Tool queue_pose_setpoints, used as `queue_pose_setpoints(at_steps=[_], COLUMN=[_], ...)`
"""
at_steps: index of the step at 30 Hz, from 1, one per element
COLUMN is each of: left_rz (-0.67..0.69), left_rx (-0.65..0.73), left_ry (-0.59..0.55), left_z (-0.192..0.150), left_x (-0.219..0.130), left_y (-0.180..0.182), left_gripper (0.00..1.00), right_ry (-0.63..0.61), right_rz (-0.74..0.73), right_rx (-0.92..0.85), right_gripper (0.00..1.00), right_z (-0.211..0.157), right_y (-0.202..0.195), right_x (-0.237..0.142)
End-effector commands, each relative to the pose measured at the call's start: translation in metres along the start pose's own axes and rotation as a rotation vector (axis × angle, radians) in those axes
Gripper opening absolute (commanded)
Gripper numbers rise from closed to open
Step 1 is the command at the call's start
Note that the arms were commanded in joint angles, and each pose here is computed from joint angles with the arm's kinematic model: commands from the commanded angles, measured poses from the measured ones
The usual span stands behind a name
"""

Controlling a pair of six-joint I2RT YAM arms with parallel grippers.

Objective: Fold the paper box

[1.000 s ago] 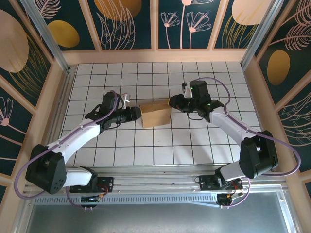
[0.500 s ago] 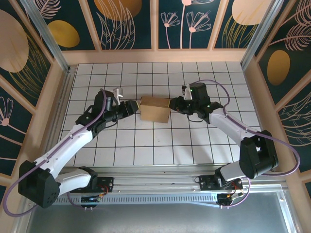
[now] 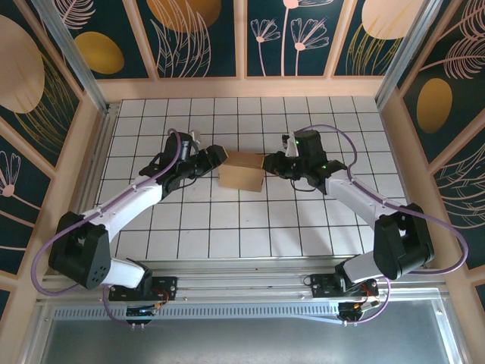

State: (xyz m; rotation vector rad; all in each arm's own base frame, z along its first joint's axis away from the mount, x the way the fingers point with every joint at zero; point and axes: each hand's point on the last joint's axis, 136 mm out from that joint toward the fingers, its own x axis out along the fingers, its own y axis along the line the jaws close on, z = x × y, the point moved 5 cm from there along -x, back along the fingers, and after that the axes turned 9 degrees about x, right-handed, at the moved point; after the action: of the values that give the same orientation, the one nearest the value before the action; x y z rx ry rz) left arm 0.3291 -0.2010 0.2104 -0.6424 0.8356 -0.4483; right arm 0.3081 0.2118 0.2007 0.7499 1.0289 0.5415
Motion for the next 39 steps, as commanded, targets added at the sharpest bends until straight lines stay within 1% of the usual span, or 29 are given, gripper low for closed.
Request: queue_pose_setpoints(at_steps=[1, 3, 8, 10, 12, 16, 18, 22, 27, 28, 29, 31, 32, 37, 39], left_rz=[0.006, 0.061, 0.104, 0.120, 0.130, 0.130, 0.121, 0.100, 0.078, 0.085, 0.092, 0.084, 0.074, 0.043, 0.037], left_rx=[0.014, 0.001, -0.003, -0.003, -0.003, -0.016, -0.030, -0.072, -0.116, -0.123, -0.131, -0.141, -0.146, -0.102, -0.077], left_ry=[-0.001, 0.035, 0.092, 0.103, 0.116, 0.142, 0.164, 0.200, 0.241, 0.249, 0.254, 0.257, 0.253, 0.219, 0.200], left_z=[0.003, -0.005, -0.022, -0.028, -0.035, -0.047, -0.054, -0.080, -0.115, -0.122, -0.127, -0.134, -0.135, -0.126, -0.121], left_x=[0.007, 0.014, 0.024, 0.024, 0.022, 0.018, 0.015, -0.007, -0.031, -0.033, -0.034, -0.035, -0.035, -0.039, -0.041], left_y=[0.000, 0.013, 0.032, 0.038, 0.043, 0.051, 0.052, 0.060, 0.074, 0.079, 0.083, 0.089, 0.089, 0.079, 0.075], left_gripper=[0.58, 0.49, 0.28, 0.24, 0.24, 0.23, 0.23, 0.24, 0.29, 0.30, 0.31, 0.35, 0.38, 0.44, 0.48], right_ry=[0.043, 0.043, 0.052, 0.054, 0.059, 0.057, 0.064, 0.073, 0.085, 0.091, 0.090, 0.085, 0.073, -0.038, -0.071], right_rz=[-0.105, -0.109, -0.148, -0.164, -0.174, -0.200, -0.221, -0.233, -0.242, -0.241, -0.232, -0.206, -0.188, -0.103, -0.089], right_rx=[0.026, 0.024, 0.020, 0.024, 0.019, -0.001, -0.014, -0.038, -0.004, -0.004, -0.010, -0.028, -0.036, -0.094, -0.109], right_gripper=[0.24, 0.24, 0.24, 0.24, 0.24, 0.24, 0.22, 0.20, 0.20, 0.21, 0.26, 0.37, 0.40, 0.42, 0.45], right_z=[-0.010, -0.009, -0.011, -0.012, -0.014, -0.016, -0.019, -0.040, -0.073, -0.080, -0.085, -0.092, -0.092, -0.079, -0.075], right_y=[-0.020, -0.021, -0.029, -0.032, -0.033, -0.036, -0.037, -0.038, -0.052, -0.056, -0.056, -0.055, -0.050, -0.023, -0.020], right_x=[0.008, 0.008, 0.011, 0.012, 0.012, 0.011, 0.011, 0.002, -0.009, -0.010, -0.012, -0.017, -0.021, -0.046, -0.051])
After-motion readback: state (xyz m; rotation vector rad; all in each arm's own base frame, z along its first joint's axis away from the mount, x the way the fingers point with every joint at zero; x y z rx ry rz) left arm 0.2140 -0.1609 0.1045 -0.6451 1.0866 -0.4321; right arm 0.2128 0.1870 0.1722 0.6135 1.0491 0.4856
